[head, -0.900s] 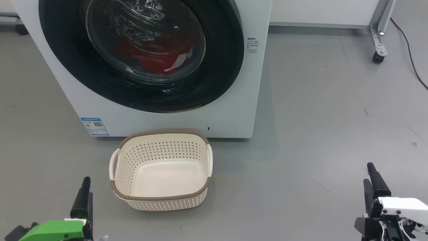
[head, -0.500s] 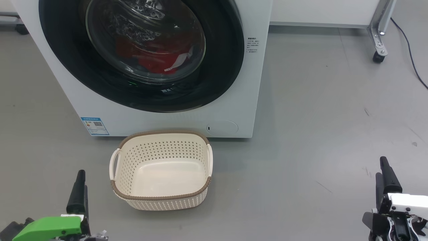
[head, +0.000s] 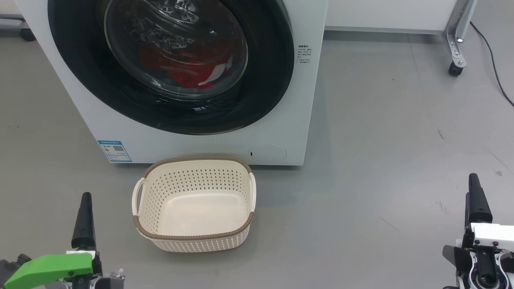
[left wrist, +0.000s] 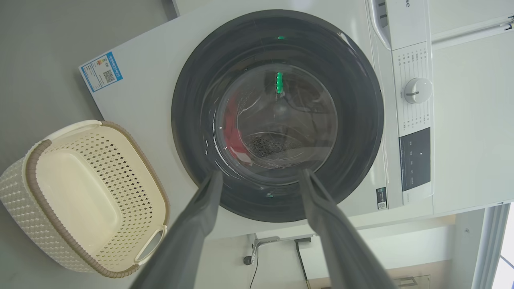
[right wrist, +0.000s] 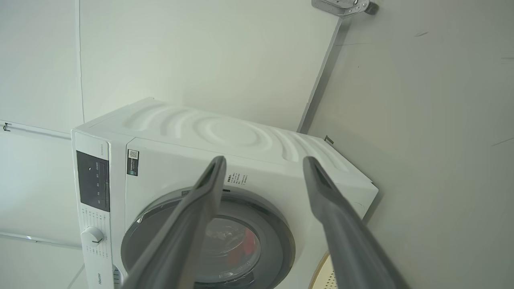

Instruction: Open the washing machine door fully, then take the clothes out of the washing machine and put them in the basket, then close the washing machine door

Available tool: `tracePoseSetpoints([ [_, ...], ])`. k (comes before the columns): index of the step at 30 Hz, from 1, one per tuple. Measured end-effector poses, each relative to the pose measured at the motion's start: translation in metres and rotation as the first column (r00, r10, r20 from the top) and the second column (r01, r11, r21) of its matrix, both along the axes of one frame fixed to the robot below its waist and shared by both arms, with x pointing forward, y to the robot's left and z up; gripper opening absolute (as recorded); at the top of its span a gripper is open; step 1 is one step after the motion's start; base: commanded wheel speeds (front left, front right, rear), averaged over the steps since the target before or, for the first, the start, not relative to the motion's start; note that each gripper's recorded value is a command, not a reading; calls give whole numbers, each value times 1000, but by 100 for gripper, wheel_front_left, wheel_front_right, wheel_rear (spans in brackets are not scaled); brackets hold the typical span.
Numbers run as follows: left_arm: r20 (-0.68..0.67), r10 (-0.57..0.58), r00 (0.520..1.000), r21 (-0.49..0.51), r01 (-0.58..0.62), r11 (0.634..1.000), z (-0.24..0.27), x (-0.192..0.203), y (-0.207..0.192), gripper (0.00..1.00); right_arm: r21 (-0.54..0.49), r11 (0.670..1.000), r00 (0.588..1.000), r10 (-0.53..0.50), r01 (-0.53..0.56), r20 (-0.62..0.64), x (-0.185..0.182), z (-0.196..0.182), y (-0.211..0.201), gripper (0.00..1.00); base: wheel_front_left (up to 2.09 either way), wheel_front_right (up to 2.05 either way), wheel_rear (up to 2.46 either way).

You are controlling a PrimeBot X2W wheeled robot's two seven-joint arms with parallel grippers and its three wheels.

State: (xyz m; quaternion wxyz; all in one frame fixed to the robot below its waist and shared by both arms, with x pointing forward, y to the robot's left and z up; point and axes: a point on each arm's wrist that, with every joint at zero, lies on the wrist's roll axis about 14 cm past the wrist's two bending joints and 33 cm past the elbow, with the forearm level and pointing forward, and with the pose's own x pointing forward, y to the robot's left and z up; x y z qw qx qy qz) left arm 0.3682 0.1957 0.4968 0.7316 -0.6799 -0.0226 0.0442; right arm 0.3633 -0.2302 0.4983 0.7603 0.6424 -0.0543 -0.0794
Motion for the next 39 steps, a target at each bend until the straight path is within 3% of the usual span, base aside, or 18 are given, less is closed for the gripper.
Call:
tracePoseSetpoints([
  [4,19,16,1000,21,-17,1000,6,1,3,100,-48,999,1000,-4,5,21,1,9,0,100,0,0,0],
  [11,59,25,998,140,-33,990,21,2,5,100,-147,989,999,-6,14,54,3,23,0,100,0,0,0],
  [19,82,-15,997,333,-14,943,31,3,-7,100,-285,958,997,3,18,73,4,35,5,100,0,0,0],
  [25,107,-50,993,455,-4,891,40,4,-18,100,-388,922,996,16,17,83,5,42,10,100,0,0,0],
  [31,120,-73,990,557,-6,831,45,5,-26,100,-515,857,998,43,-8,55,3,39,20,100,0,0,0],
  [37,120,-114,986,705,-4,709,46,4,-38,100,-632,775,997,69,-26,43,3,40,31,100,0,0,0],
  [39,117,-124,985,724,1,690,46,4,-40,100,-653,756,996,75,-30,40,3,40,33,100,0,0,0],
])
